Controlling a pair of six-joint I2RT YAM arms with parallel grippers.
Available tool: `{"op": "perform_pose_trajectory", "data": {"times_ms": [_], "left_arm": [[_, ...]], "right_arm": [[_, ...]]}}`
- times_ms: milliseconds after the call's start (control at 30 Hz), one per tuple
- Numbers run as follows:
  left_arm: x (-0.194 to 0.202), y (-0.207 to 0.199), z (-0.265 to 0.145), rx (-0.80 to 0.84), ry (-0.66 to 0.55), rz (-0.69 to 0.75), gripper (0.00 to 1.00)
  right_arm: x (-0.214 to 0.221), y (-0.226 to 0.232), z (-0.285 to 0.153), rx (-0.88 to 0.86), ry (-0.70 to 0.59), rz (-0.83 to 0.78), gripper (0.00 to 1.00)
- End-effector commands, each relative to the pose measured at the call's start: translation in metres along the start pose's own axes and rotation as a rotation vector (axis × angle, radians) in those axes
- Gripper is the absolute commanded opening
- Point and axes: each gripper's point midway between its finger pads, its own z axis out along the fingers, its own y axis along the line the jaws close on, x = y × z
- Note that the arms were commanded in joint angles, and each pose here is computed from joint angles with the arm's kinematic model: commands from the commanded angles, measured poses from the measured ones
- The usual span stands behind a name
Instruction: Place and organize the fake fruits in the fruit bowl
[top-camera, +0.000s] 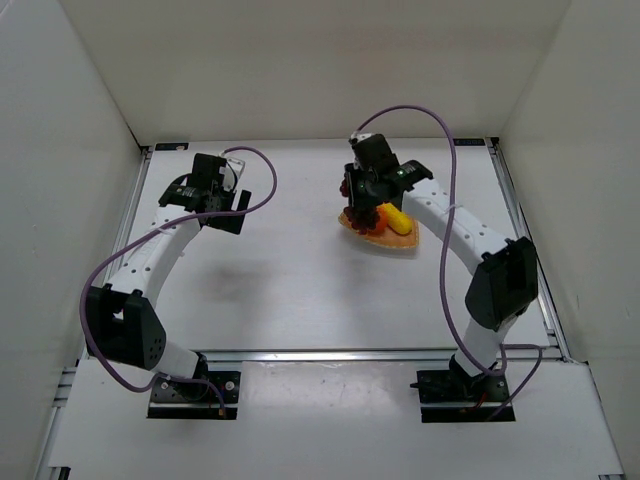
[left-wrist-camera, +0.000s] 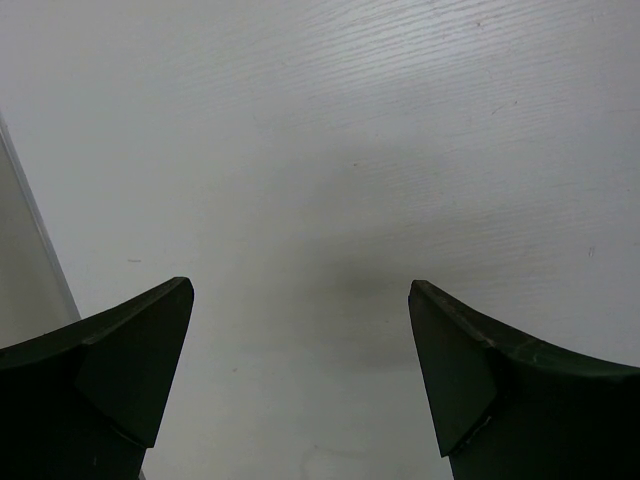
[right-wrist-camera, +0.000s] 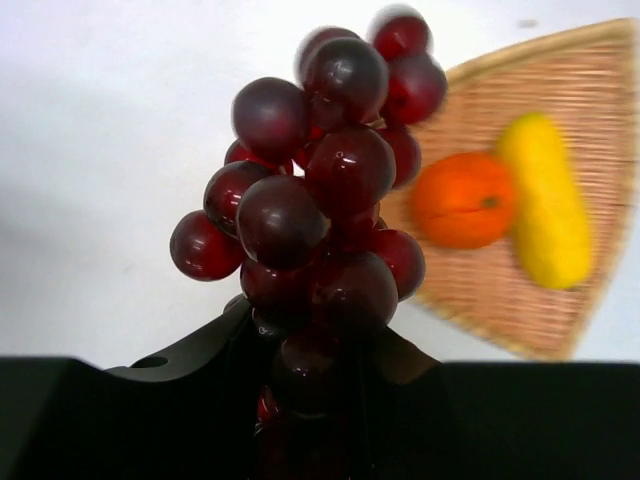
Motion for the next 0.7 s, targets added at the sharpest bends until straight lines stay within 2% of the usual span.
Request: {"op": "perform_pose_trajectory", "data": {"times_ms": [0,167,233,267,300,333,400,433,533,667], "left_arm": [[-0.009,0.001,-0.009,0.014,-0.036,-0.023,1.0],[-0.01,0.002,-0.011,0.014,-0.036,-0.023,1.0],[-0.01,0.002,-0.011,0.014,-0.036,-0.023,1.0],[-0.01,0.003,-0.011,0.005,-0.034,-0.023,1.0],[-0.006,0.002,-0.009,0.006,-0.025,-0.022,1.0],[-0.006,0.002,-0.009,0.006,-0.025,-0.022,1.0],[-0.006,0.002,-0.009,0.006,-0.025,-0.022,1.0],[-0.005,0.002,-0.007,0.008,-0.017,-0.02,1.0],[-0.005,0.002,-0.007,0.008,-0.016,-0.02,1.0],[-0.001,0.001,-0.004,0.011,0.003,-0.017,1.0]], "right_arm": [[0.004,-0.037,0.028,0.104,0.058,-0.031,0.24],[0.006,-0.058,0.059,0.145,0.109,-0.01,0.24],[0.014,-0.062,0.069,0.161,0.135,-0.013,0.28],[0.016,-0.062,0.068,0.163,0.144,-0.014,0.33],[0.024,-0.064,0.072,0.168,0.165,-0.016,0.45],[0.024,-0.064,0.072,0.168,0.165,-0.016,0.53],[0.029,-0.065,0.074,0.17,0.177,-0.017,0.6],[0.031,-0.065,0.072,0.171,0.18,-0.018,0.69],[0.029,-0.067,0.066,0.179,0.169,-0.018,0.86],[0.017,-0.069,0.05,0.196,0.13,-0.016,0.96]]}}
